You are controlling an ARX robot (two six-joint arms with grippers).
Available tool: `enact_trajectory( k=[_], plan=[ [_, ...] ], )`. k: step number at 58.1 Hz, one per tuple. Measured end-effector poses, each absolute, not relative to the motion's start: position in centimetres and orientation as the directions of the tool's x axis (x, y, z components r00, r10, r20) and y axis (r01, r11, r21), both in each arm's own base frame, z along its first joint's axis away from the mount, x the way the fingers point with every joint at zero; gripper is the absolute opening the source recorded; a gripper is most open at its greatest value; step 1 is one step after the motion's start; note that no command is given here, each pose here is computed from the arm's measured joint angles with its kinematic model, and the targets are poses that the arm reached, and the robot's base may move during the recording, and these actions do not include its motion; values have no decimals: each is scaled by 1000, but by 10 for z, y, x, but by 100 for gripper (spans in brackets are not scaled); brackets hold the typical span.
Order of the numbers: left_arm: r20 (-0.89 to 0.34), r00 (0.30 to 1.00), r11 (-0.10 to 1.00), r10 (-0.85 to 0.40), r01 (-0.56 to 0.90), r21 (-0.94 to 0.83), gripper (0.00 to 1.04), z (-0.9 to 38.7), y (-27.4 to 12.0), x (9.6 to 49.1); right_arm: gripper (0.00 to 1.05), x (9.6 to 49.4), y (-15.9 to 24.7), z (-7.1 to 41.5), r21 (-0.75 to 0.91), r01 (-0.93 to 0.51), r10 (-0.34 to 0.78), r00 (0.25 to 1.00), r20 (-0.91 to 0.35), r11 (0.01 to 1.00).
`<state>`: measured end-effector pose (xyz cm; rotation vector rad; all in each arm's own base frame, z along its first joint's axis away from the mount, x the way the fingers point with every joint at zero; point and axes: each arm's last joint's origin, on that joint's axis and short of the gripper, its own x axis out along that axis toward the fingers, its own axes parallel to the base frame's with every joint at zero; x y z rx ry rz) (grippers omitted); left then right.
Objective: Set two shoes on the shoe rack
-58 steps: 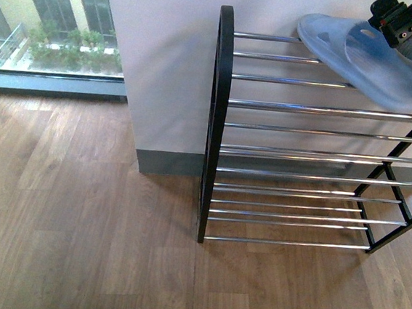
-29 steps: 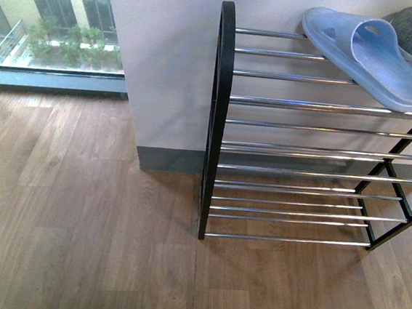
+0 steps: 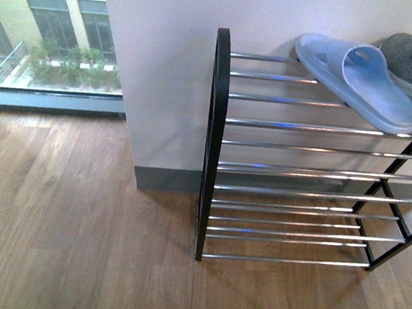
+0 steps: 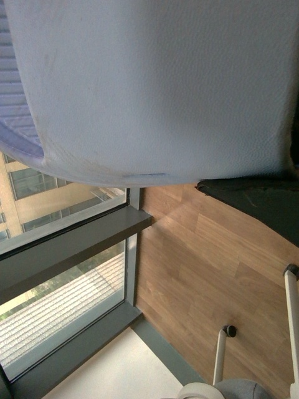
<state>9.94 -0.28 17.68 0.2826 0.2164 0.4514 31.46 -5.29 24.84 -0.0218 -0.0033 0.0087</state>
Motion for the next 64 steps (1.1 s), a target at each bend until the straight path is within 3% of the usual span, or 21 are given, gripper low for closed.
enact_trajectory(
  k=[12,41,64],
  plan=[
    [-143,878,862,456,-397,315,2,177,-3,99,1,265,-35,223,-16,13,-13,1000,2,1000],
    [-143,878,862,456,-397,315,2,177,-3,99,2,183,-2,183,-10,4,-4,1000,-9,1000],
    [-143,878,862,457,-397,315,2,177,-3,99,2,151,-1,171,-10,3,-3,1000,-9,1000]
  ],
)
